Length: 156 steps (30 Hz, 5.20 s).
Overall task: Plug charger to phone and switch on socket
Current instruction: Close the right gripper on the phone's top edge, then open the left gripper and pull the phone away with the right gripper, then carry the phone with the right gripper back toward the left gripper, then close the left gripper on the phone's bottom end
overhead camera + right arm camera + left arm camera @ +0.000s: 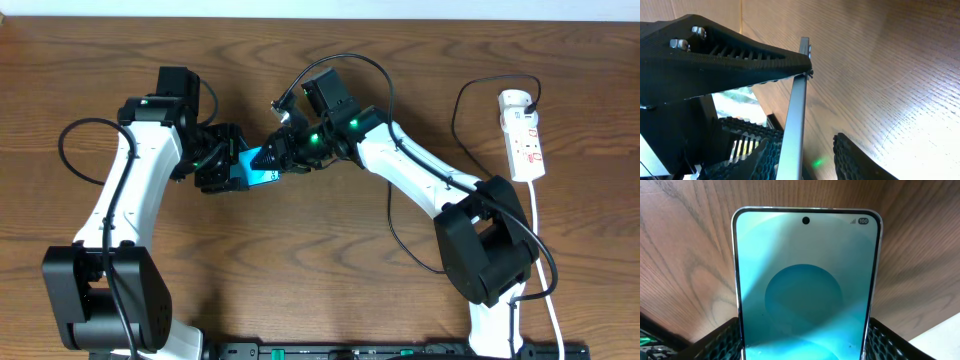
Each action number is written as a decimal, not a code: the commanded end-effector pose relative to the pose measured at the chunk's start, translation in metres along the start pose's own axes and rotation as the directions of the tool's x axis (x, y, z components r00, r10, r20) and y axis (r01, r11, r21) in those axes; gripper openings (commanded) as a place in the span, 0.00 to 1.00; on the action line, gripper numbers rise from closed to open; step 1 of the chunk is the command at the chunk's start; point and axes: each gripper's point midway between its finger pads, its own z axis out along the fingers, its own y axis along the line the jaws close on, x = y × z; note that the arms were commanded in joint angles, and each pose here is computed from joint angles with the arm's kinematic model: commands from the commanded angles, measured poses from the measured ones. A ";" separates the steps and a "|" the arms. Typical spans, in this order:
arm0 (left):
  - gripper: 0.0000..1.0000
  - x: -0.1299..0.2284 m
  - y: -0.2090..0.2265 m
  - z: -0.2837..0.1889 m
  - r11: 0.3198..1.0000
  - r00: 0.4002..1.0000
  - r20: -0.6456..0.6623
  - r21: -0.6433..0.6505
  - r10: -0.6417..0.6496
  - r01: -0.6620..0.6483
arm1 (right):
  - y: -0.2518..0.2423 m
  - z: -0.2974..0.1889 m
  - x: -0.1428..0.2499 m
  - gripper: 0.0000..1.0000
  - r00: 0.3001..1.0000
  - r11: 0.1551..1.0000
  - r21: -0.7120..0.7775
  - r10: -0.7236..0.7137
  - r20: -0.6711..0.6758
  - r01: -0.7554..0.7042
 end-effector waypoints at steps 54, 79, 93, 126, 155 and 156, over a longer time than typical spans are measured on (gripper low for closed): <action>0.23 0.003 -0.007 -0.005 0.993 0.992 -0.034 0.036 0.117 -0.116 | 0.003 0.000 0.003 0.01 0.999 0.999 0.025 -0.032 -0.002 0.032; 0.87 0.013 -0.032 -0.044 0.726 0.754 0.026 0.249 0.656 -0.641 | -0.071 -0.108 -0.038 0.01 0.979 0.986 0.008 0.164 0.121 -0.166; 0.89 0.051 -0.071 -0.069 0.558 0.655 0.042 0.486 0.754 -0.673 | -0.037 -0.167 -0.070 0.01 0.969 0.938 -0.311 0.203 0.141 -0.152; 0.89 0.073 -0.144 -0.102 0.441 0.721 0.280 0.636 0.634 -0.634 | 0.059 -0.130 -0.142 0.01 0.787 0.750 -0.536 0.572 0.232 -0.388; 0.76 0.065 -0.166 -0.117 0.491 0.842 0.283 0.710 0.459 -0.506 | 0.096 -0.109 -0.135 0.01 0.824 0.759 -0.574 0.514 0.236 -0.309; 0.75 0.065 -0.166 -0.117 0.491 0.842 0.283 0.710 0.459 -0.506 | 0.097 -0.107 -0.134 0.01 0.826 0.759 -0.573 0.513 0.233 -0.309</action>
